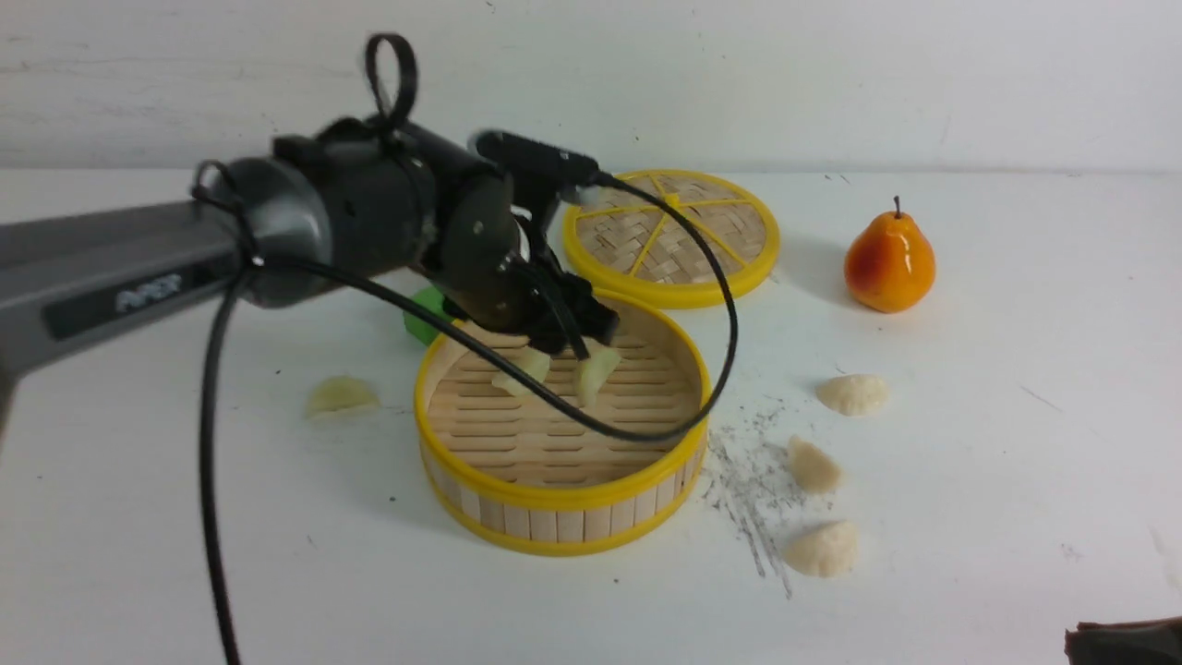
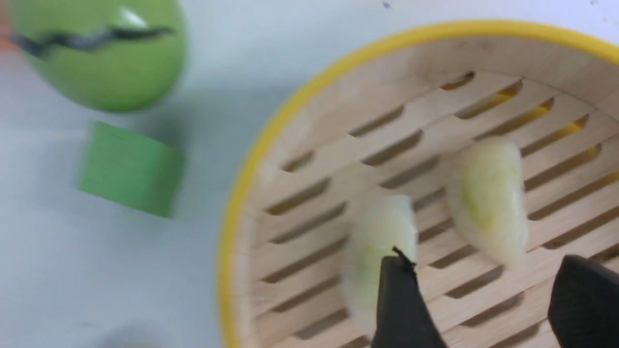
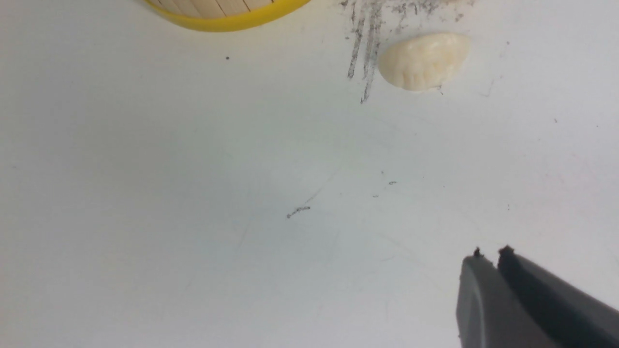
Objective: Put the dumplings into the steamer on the white table.
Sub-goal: 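Reach for and grasp a dumpling on the table with the left gripper, then place the dumpling into the bamboo steamer basket with the left gripper, then reach for and grasp a dumpling lying on the table beside the steamer, then place the dumpling in the bamboo steamer basket with the right gripper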
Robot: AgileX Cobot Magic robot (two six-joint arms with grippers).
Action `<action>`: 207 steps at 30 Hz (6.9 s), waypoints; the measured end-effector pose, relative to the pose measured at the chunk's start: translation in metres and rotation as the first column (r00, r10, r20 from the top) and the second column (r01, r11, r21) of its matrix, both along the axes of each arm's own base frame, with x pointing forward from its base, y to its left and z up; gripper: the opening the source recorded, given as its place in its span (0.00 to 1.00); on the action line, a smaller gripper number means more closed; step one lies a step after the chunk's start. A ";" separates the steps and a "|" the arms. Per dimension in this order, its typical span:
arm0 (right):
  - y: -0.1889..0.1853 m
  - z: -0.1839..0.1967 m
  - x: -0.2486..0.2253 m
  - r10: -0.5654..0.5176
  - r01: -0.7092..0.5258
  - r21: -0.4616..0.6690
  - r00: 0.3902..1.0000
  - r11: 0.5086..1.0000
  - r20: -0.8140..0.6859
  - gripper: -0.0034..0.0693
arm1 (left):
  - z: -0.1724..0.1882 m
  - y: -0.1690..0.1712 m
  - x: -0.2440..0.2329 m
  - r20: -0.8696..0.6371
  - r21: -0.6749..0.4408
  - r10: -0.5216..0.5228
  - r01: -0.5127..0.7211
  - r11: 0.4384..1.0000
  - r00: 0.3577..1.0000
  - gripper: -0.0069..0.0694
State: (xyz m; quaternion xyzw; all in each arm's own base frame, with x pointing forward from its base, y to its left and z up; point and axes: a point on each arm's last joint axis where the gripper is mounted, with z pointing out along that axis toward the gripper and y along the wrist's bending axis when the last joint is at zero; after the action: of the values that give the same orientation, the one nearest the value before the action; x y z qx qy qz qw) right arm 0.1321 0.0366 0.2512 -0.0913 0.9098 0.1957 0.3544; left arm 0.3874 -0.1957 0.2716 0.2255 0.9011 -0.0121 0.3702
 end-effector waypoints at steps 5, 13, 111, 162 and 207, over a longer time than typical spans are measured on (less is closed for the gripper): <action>0.000 0.000 0.000 0.001 -0.001 0.000 1.000 1.000 -0.001 0.11 | 0.026 0.054 0.015 0.088 0.063 0.095 -0.101 0.993 0.992 0.52; 0.000 0.000 0.000 0.001 -0.001 0.004 1.000 1.000 -0.002 0.11 | -0.028 0.114 0.041 -0.132 0.107 0.124 -0.110 0.988 0.983 0.44; 0.063 -0.036 0.129 -0.025 0.048 0.093 0.972 0.994 -0.234 0.62 | 0.140 0.094 -0.222 -0.110 -0.216 -0.067 0.042 0.975 0.992 0.07; 0.118 -0.084 0.170 -0.014 -0.088 -0.216 0.903 0.973 -0.430 0.33 | -0.012 0.175 -0.330 0.263 -0.285 0.055 0.023 0.958 0.963 0.07; 0.186 0.001 0.198 0.202 -0.277 -0.160 0.906 0.948 -0.372 0.42 | -0.007 0.173 -0.329 0.306 -0.306 0.053 0.046 0.951 0.950 0.12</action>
State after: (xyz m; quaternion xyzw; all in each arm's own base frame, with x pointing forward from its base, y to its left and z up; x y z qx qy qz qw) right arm 0.3299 0.2224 0.2525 -0.2030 0.9555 0.1545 0.1481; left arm 0.0585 -0.0225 0.2643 0.1623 0.8188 -0.1167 0.5382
